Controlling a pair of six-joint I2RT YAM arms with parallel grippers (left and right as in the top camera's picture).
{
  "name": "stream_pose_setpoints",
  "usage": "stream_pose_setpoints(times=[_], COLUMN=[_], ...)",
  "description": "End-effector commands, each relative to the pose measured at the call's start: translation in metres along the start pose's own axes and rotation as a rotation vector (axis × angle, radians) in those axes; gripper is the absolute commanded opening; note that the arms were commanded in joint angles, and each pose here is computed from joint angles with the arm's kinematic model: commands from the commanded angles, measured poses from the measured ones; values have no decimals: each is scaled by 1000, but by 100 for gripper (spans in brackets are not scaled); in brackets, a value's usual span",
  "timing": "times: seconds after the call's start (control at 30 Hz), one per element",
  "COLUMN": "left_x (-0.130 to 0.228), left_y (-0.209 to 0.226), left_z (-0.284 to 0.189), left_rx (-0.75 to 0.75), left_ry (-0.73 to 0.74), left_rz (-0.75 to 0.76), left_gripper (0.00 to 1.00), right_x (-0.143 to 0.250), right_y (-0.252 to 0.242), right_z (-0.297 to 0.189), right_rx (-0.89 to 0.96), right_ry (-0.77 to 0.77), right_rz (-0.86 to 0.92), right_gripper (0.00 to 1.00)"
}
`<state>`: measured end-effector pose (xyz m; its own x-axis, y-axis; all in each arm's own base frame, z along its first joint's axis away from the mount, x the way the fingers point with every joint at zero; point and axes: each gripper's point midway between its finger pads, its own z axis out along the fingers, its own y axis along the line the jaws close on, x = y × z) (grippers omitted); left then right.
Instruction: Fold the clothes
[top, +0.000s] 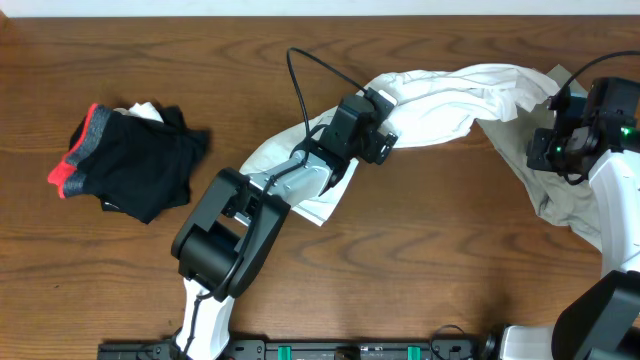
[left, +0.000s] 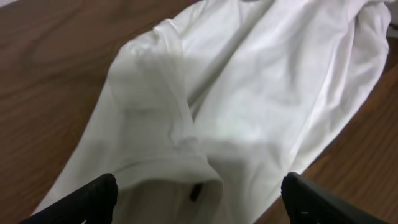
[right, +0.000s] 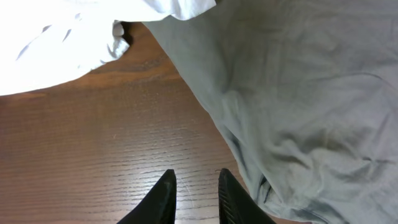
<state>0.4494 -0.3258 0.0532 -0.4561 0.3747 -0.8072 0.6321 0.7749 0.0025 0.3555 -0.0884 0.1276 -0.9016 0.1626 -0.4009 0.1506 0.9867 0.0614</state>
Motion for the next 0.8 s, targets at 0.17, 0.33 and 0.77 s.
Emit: stream_pose_setpoints(times=[0.17,0.33,0.77], left_x=[7,-8,-10], left_y=[5,12,18], left_z=[13,15,15], left_rx=[-23,-49,-79], left_ry=[4,-65,-76], left_rz=[20,23,21], left_gripper=[84,75,39], right_x=[2,4,5], right_y=[1,1,1], right_z=[1,1,1], right_rx=[3,2,2], right_ry=[9,17,20], right_rz=[24,25,25], right_gripper=[20,11,4])
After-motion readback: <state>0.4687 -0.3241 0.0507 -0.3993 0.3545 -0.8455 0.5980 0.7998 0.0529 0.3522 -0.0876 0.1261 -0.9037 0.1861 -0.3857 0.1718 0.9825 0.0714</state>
